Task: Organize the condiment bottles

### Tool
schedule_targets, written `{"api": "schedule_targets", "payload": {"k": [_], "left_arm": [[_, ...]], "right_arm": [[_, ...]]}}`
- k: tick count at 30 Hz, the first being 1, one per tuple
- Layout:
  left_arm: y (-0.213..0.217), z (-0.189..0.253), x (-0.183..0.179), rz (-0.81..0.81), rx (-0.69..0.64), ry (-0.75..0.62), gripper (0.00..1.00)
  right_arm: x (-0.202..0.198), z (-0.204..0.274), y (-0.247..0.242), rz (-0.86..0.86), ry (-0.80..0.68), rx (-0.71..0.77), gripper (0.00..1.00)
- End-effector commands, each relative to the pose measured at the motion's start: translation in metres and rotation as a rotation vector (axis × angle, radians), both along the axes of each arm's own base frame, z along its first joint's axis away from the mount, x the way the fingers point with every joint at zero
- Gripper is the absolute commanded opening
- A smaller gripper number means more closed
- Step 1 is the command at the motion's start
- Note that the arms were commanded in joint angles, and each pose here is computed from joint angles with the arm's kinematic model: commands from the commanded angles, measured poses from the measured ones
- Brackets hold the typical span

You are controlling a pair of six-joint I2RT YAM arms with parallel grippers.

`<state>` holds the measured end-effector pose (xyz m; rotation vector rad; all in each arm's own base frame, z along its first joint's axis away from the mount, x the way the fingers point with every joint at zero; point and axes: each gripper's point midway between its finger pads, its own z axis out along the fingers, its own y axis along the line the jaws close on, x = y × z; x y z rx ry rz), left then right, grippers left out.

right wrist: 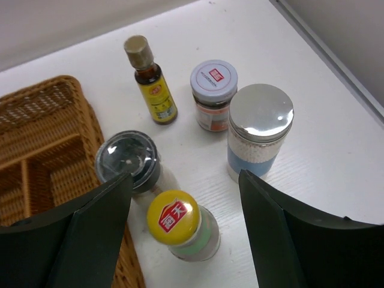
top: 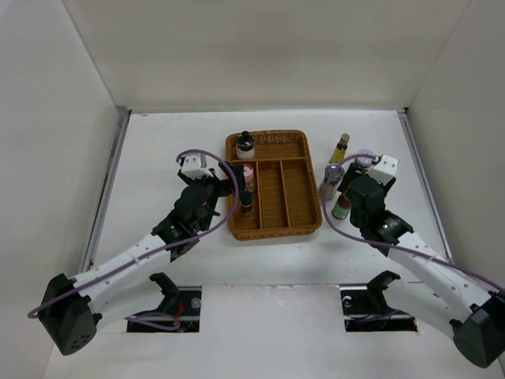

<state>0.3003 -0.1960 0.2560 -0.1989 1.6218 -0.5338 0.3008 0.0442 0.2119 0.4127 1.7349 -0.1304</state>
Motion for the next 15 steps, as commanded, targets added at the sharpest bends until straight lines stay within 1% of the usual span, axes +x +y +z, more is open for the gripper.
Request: {"api": "schedule_targets", "payload": {"k": [1, 3, 6, 9, 10, 12, 14, 15], "left_arm": [[0.015, 0.000, 0.005, 0.024, -0.022, -0.041, 0.99], [0.021, -0.005, 0.006, 0.035, -0.028, -0.037, 0.99], [0.024, -0.010, 0.009, 0.041, -0.030, -0.036, 0.99], [0.019, -0.017, 0.010, 0.026, -0.026, -0.024, 0.99], [0.019, -0.019, 0.011, 0.024, -0.023, -0.021, 0.99], [0.019, -0.020, 0.012, 0.026, -0.024, -0.018, 0.99], [0.020, -0.021, 0.010, 0.021, -0.025, -0.017, 0.99], [0.020, -0.021, 0.010, 0.023, -0.027, -0.017, 0.99]], "right_arm": [[0.011, 0.009, -0.001, -0.008, -0.008, 0.037, 0.76], [0.013, 0.005, -0.002, -0.012, -0.010, 0.051, 0.76], [0.016, -0.002, -0.002, -0.011, 0.011, 0.046, 0.72], [0.017, -0.007, 0.000, -0.008, 0.015, 0.050, 0.61], [0.017, -0.008, 0.000, -0.006, 0.015, 0.055, 0.60], [0.017, -0.010, 0.002, 0.001, 0.025, 0.054, 0.62], [0.016, -0.015, 0.000, -0.006, 0.034, 0.046, 0.68], [0.015, -0.018, 0.000, -0.005, 0.038, 0.046, 0.69]]}}
